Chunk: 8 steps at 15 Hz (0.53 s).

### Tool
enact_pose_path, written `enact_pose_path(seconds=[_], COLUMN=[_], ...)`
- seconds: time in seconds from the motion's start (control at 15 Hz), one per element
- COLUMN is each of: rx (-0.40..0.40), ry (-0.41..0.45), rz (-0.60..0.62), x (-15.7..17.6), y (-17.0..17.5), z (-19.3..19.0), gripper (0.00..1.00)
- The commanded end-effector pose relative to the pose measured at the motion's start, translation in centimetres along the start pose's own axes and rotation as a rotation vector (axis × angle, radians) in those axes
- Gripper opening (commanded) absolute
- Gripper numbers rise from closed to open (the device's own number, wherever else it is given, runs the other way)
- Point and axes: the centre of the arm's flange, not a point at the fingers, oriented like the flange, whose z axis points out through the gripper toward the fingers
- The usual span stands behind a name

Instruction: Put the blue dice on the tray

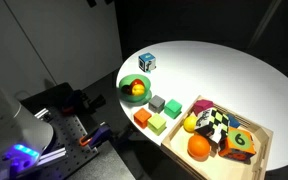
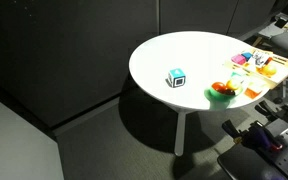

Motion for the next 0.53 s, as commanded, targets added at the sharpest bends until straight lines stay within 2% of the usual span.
enact_pose_path(seconds=[0.0, 0.47], rx=[0.000, 0.015], ry=[0.000, -0.015], rz=[0.000, 0.009], x=[0.00, 0.92], y=[0.00, 0.12], z=[0.00, -0.87], gripper=[1.00, 1.00])
